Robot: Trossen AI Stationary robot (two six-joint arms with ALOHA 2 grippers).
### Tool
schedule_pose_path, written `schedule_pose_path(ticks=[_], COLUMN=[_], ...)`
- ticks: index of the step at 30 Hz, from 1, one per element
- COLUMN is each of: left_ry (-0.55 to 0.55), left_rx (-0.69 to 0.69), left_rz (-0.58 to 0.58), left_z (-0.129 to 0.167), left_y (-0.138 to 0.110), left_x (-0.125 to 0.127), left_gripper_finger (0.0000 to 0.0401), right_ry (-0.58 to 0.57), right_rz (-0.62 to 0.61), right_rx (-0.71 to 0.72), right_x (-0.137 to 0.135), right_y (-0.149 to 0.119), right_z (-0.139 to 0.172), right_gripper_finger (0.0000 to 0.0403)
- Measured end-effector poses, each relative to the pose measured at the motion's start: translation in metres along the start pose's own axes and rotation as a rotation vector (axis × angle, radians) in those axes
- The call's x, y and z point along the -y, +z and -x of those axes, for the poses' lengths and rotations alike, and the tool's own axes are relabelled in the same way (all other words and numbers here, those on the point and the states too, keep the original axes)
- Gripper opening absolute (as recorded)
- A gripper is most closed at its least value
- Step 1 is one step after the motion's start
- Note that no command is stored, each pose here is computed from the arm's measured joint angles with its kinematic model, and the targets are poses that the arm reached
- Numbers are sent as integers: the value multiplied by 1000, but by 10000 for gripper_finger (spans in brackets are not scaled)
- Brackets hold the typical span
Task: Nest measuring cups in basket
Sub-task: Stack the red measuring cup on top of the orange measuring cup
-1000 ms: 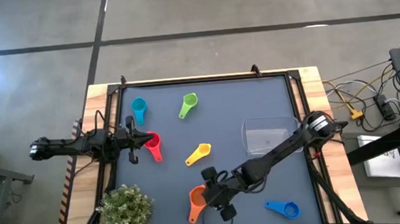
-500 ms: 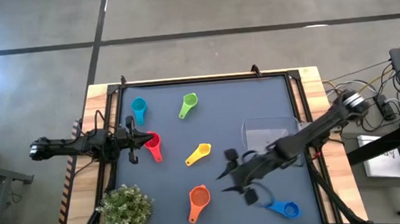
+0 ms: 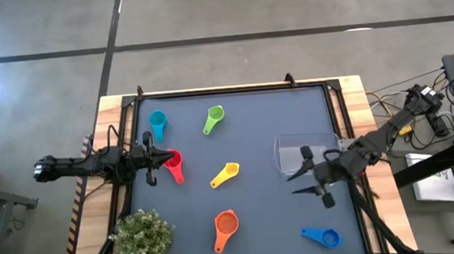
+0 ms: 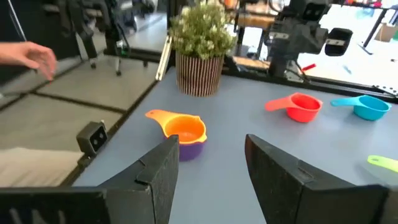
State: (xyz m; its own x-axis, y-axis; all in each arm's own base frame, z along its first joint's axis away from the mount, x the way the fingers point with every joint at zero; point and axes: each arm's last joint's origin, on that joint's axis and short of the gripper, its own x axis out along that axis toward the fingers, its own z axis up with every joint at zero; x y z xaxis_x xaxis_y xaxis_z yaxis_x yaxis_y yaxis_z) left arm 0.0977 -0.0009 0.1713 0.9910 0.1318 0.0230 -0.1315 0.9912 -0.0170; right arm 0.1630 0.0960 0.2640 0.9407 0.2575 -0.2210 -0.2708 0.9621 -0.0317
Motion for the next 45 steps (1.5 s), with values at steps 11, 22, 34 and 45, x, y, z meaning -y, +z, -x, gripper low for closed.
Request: schedule_pose_path(ticks=[11,22,34,45], left_ry=[0,-50,306,648], left_rx=[0,269,28,-687], left_rz=[0,403,438,479], left_z=[0,3,-2,-57], left_y=[0,26,59,86], left_x=[0,0,-7,4], left_gripper_finger=[0,0,0,0], right_ry=[-4,-10,-13,-13], right_rz=[-5,-4,2,3], right_rx=[84,58,58,56], right_x=[4,3,3,3], right_y=[-11,-16,-16,-16], right_z=[11,6,6,6], right_gripper_finger=[171,171,171,171])
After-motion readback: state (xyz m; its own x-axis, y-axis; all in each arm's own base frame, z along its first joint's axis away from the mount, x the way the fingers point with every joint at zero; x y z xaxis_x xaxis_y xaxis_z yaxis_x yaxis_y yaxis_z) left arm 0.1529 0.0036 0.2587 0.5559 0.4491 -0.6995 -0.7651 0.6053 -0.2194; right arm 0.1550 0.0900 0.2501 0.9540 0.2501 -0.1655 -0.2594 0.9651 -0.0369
